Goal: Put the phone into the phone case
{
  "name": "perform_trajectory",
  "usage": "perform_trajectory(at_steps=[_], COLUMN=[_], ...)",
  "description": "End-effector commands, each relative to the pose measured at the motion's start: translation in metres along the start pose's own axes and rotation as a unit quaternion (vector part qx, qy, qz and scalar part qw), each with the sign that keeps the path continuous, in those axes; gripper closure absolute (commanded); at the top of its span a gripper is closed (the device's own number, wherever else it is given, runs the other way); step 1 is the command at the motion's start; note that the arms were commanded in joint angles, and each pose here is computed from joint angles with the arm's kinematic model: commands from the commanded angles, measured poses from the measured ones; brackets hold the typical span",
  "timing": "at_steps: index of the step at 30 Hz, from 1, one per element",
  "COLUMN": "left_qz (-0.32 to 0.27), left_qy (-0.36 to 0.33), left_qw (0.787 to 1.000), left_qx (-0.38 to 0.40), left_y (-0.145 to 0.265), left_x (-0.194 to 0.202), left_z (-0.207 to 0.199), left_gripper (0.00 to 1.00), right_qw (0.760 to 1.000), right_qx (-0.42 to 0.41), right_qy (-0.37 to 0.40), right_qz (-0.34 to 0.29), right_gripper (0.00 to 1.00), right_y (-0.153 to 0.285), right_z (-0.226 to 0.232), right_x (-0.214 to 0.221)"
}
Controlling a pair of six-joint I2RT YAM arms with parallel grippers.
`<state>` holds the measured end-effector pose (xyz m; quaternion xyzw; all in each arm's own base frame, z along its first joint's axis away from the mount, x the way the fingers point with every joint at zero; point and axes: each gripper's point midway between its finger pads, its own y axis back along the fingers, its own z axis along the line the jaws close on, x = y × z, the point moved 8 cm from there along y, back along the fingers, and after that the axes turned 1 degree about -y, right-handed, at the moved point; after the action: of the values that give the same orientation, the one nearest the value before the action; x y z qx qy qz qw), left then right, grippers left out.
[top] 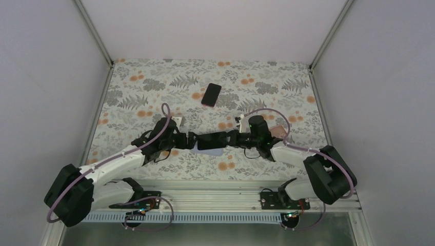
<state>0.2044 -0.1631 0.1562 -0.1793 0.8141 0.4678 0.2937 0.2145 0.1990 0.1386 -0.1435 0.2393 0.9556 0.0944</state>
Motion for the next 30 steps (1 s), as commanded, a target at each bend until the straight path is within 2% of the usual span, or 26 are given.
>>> perform_trajectory(at_steps=[1,10,20,26,30], left_qz=[0.021,0.058,0.09,0.094,0.097], left_qy=[0.044,0.073,0.096,0.103,0.107], left_qw=[0.998,0.994,0.987,0.986,0.985], left_qx=[0.046,0.062,0.089,0.092,0.098], left_y=[-0.013,-0.033,-0.046,-0.048,-0.049], left_x=[0.001,0.015,0.034,0.038,0.042], left_z=[0.005,0.014,0.017,0.018,0.018], left_gripper=[0.0,0.04,0.2,0.23,0.29], right_qw=[0.999,0.999,0.997,0.996,0.996], right_qx=[-0.03,-0.036,-0.026,-0.02,-0.021], right_qy=[0.004,-0.029,-0.068,-0.081,-0.084], right_qz=[-0.016,0.0,0.011,0.016,0.02], right_gripper=[0.96,0.96,0.96,0.96,0.96], right_y=[-0.007,-0.023,-0.035,-0.039,-0.043], right_z=[0.008,-0.005,-0.021,-0.026,-0.026], right_x=[-0.007,-0.004,0.002,0.004,0.004])
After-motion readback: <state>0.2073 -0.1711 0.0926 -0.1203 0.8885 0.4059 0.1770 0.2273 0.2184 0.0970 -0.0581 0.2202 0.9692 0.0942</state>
